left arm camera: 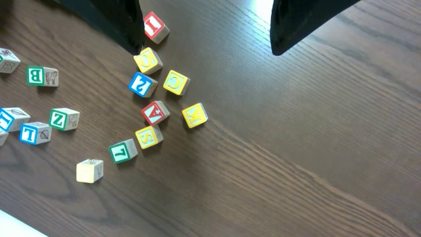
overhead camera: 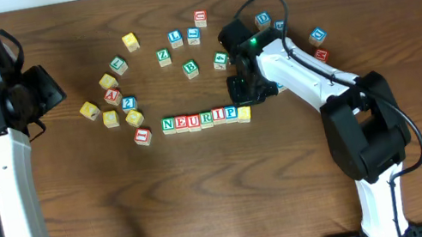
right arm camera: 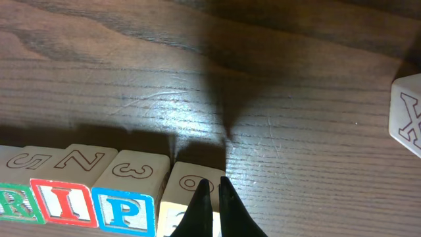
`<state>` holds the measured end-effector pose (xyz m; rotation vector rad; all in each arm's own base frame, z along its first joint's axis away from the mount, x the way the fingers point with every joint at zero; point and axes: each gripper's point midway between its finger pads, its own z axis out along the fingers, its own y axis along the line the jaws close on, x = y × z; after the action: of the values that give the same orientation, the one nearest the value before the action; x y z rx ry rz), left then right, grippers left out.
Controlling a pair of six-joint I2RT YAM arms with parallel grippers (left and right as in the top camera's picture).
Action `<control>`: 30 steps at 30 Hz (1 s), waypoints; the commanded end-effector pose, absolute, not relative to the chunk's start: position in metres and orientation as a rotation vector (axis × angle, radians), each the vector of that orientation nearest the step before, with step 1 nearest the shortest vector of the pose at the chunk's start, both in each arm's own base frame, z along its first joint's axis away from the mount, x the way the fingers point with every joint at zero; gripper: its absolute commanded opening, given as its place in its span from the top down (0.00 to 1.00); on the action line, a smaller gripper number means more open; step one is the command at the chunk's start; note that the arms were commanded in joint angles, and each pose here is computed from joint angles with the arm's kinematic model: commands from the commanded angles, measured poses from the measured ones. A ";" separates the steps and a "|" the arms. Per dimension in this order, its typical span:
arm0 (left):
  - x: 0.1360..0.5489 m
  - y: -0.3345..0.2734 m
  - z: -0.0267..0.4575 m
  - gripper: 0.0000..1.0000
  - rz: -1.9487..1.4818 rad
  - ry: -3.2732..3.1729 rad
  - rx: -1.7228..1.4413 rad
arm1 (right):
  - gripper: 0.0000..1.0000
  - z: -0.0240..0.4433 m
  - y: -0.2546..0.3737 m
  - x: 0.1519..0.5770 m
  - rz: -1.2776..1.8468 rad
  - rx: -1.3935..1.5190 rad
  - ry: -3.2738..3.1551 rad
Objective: Spell out NEURIPS
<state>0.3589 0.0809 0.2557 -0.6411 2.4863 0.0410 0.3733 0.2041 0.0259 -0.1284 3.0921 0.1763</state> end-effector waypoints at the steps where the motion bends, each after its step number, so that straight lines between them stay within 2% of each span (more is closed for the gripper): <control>1: 0.362 0.084 0.258 0.40 0.061 2.486 -0.622 | 0.99 0.032 0.207 0.375 0.195 -0.116 3.070; 10: 0.362 0.084 0.258 0.40 0.061 2.486 -0.623 | 0.97 0.033 0.185 0.391 0.203 -0.023 3.052; 30: 0.362 0.084 0.258 0.40 0.061 2.486 -0.623 | 0.98 0.034 0.177 0.322 0.080 -0.011 3.318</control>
<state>0.3589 0.0808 0.2557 -0.6410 2.4863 0.0405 0.3282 0.1697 0.0276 -0.0111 3.3143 0.0568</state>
